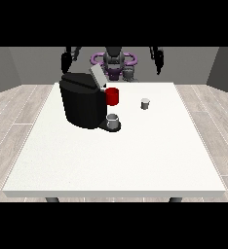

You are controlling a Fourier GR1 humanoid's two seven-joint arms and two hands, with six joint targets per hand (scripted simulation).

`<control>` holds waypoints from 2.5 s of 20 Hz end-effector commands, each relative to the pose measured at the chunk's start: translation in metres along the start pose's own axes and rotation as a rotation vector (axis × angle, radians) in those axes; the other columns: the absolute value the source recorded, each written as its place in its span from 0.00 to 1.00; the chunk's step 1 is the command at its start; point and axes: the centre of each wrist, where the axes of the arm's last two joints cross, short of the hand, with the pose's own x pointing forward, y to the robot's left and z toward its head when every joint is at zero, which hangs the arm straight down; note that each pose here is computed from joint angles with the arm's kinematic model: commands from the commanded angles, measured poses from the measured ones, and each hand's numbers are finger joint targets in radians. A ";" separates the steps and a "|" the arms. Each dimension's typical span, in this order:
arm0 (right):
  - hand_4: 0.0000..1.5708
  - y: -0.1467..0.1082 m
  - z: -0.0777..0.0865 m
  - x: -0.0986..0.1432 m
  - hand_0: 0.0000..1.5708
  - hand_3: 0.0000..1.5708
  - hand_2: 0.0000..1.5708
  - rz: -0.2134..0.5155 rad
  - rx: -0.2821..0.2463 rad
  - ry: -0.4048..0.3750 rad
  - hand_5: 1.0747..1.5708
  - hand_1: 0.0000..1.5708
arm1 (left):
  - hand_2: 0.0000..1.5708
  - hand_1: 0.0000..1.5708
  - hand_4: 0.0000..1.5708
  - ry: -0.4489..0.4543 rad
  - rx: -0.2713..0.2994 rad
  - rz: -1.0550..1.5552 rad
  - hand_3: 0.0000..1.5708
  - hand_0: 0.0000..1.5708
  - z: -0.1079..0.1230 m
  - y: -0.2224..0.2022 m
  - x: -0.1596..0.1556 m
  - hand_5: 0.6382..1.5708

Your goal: Insert the coffee pod into the coffee machine and close the lid

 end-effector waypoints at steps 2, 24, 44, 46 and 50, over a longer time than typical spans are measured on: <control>0.21 0.002 0.002 -0.006 0.00 0.00 0.00 -0.024 0.018 0.023 1.00 0.00 | 0.00 0.00 0.42 -0.034 -0.056 0.026 0.00 0.00 -0.002 -0.022 -0.006 1.00; 0.25 0.044 -0.020 0.009 0.00 0.00 0.00 -0.095 0.142 -0.285 1.00 0.00 | 0.00 0.00 0.00 0.047 -0.031 -0.499 0.00 0.00 -0.078 0.064 0.005 1.00; 0.23 0.034 -0.041 0.005 0.00 0.00 0.00 -0.025 0.073 -0.225 1.00 0.00 | 0.00 0.00 0.00 0.244 -0.159 -0.721 0.00 0.00 -0.119 0.079 -0.017 1.00; 0.16 0.030 -0.056 0.018 0.00 0.00 0.00 -0.019 0.077 -0.286 1.00 0.00 | 0.00 0.00 0.00 0.199 -0.142 -0.743 0.00 0.00 -0.120 0.078 -0.018 1.00; 0.24 0.040 -0.051 0.000 0.00 0.00 0.00 -0.042 0.057 -0.266 1.00 0.00 | 0.20 0.00 0.00 0.197 -0.180 -0.689 0.00 0.00 -0.132 0.089 0.001 1.00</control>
